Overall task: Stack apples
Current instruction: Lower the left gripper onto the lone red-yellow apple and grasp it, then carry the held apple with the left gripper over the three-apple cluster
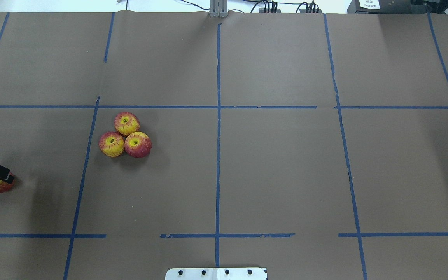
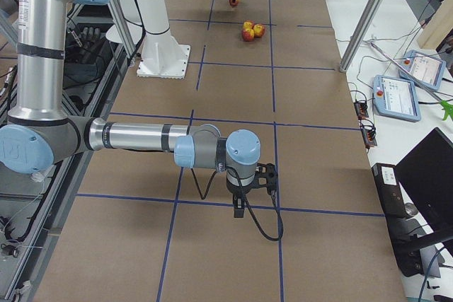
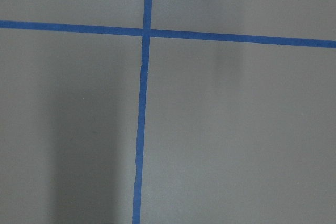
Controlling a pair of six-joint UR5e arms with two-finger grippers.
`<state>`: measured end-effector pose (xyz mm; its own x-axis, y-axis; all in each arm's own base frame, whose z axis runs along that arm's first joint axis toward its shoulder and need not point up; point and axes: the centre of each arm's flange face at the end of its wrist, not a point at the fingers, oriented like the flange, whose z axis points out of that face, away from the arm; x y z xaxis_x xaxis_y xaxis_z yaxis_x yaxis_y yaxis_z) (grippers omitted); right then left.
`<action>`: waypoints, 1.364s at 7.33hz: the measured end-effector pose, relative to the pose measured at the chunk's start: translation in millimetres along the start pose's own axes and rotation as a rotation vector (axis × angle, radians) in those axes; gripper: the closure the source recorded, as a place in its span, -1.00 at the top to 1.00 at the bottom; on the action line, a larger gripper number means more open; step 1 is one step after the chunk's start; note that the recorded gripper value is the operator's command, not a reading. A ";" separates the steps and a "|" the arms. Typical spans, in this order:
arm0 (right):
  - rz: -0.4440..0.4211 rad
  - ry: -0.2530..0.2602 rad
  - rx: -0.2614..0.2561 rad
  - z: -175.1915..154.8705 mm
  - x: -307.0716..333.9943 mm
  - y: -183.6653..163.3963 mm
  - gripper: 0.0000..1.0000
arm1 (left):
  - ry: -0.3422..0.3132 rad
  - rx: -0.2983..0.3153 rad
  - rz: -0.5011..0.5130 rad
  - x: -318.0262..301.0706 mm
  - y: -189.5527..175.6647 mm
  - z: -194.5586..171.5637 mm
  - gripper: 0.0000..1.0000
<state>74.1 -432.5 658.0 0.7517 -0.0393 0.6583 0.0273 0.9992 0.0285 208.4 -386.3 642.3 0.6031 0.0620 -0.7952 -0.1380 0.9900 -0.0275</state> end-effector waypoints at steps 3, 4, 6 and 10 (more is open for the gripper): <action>0.000 0.000 0.000 0.0 0.0 0.0 1.00 | 0.011 0.008 0.004 9.0 -0.6 -4.2 -0.89; 0.000 -0.001 0.000 0.0 -0.1 0.0 1.00 | 0.039 0.035 -0.016 31.6 -3.4 -19.6 -0.91; 0.000 0.000 0.000 0.0 0.0 0.0 1.00 | 0.133 0.097 -0.113 108.6 -30.0 -54.9 -0.91; 0.000 0.000 0.000 0.0 0.0 0.0 1.00 | 0.195 0.077 -0.212 252.1 -82.1 -70.9 -0.90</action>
<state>74.1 -432.5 657.9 0.7517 -0.0394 0.6583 0.0272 0.9992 0.0286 316.0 -460.9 401.1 0.4490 -0.1652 -0.8781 0.0397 0.9855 -0.1651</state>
